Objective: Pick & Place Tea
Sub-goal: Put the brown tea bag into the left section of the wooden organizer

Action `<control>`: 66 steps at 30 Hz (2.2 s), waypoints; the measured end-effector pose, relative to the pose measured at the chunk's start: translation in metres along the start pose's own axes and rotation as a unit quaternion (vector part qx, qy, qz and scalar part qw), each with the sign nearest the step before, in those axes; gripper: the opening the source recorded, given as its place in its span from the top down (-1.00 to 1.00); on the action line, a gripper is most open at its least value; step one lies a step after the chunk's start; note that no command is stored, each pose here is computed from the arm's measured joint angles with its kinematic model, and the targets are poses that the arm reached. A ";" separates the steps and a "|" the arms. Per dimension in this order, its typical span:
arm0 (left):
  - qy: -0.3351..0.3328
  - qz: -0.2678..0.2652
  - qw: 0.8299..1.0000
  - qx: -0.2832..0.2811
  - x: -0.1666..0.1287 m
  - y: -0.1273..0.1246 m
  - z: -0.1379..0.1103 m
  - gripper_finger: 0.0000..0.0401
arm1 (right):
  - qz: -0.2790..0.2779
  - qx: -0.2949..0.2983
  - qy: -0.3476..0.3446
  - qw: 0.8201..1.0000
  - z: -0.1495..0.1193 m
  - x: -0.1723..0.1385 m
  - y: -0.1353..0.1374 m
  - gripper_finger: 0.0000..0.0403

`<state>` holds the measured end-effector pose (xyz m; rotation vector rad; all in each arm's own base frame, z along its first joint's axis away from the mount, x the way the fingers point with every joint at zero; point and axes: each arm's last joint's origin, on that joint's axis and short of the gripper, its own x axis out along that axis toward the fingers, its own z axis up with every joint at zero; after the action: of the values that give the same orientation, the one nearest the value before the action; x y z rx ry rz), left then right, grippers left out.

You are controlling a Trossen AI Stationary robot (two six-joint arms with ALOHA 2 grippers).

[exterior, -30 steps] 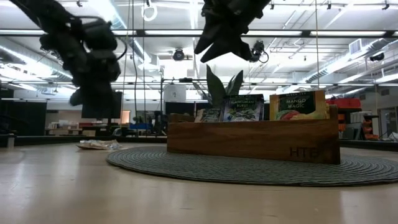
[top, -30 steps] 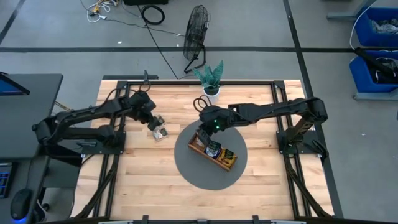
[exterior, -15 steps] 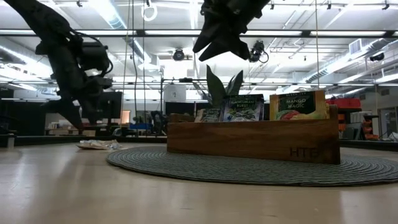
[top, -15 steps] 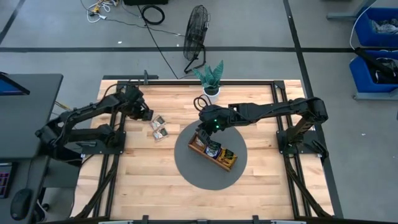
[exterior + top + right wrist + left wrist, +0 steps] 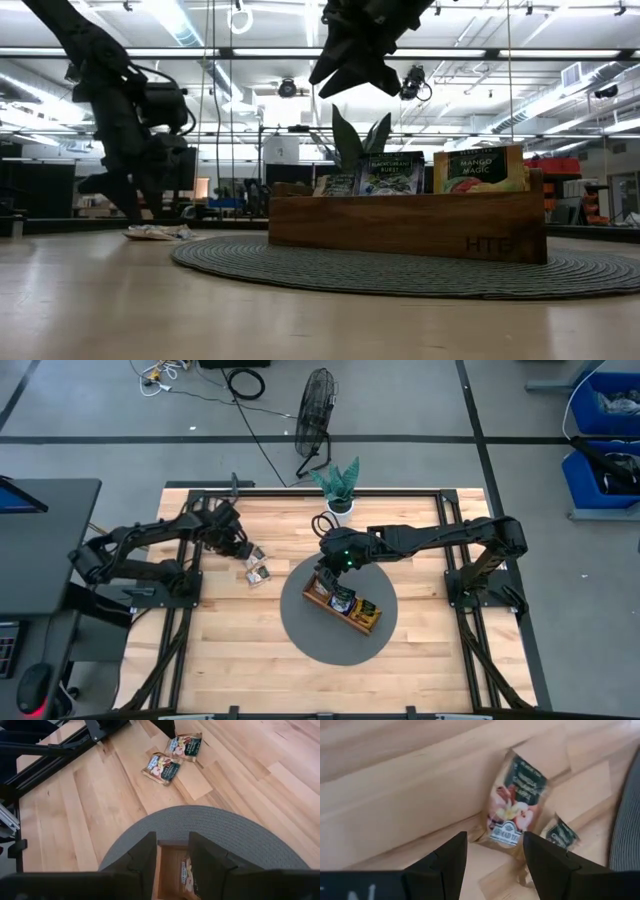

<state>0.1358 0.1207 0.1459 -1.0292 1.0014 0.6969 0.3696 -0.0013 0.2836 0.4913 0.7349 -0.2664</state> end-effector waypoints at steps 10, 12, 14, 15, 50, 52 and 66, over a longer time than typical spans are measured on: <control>0.038 0.042 0.997 0.042 0.019 -0.006 -0.004 0.02 | -0.006 0.004 -0.003 1.000 0.003 0.000 -0.005 0.39; 0.041 0.045 0.997 0.047 0.020 -0.007 -0.005 0.06 | -0.007 0.005 -0.003 1.000 0.003 0.001 -0.006 0.39; 0.040 0.047 0.997 0.050 0.020 -0.008 -0.006 0.14 | -0.008 0.005 -0.004 1.000 0.004 0.001 -0.006 0.39; 0.039 0.048 0.997 0.051 0.020 -0.008 -0.006 0.19 | -0.008 0.005 -0.004 1.000 0.004 0.001 -0.006 0.39; -0.165 -0.086 0.975 0.118 -0.068 -0.076 0.045 0.99 | 0.028 0.097 -0.091 0.991 0.026 -0.002 -0.009 0.39; -0.184 -0.102 0.969 0.127 -0.081 -0.084 0.046 0.99 | 0.038 0.104 -0.109 0.988 0.031 -0.003 -0.010 0.39; -0.234 -0.187 0.942 0.149 -0.133 -0.126 0.040 0.99 | 0.089 0.182 -0.225 0.953 0.068 -0.033 -0.032 0.39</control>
<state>0.2039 0.1073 0.3202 -0.7097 0.4563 0.4256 0.3724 -0.0618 0.3393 0.8111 0.1908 -0.3318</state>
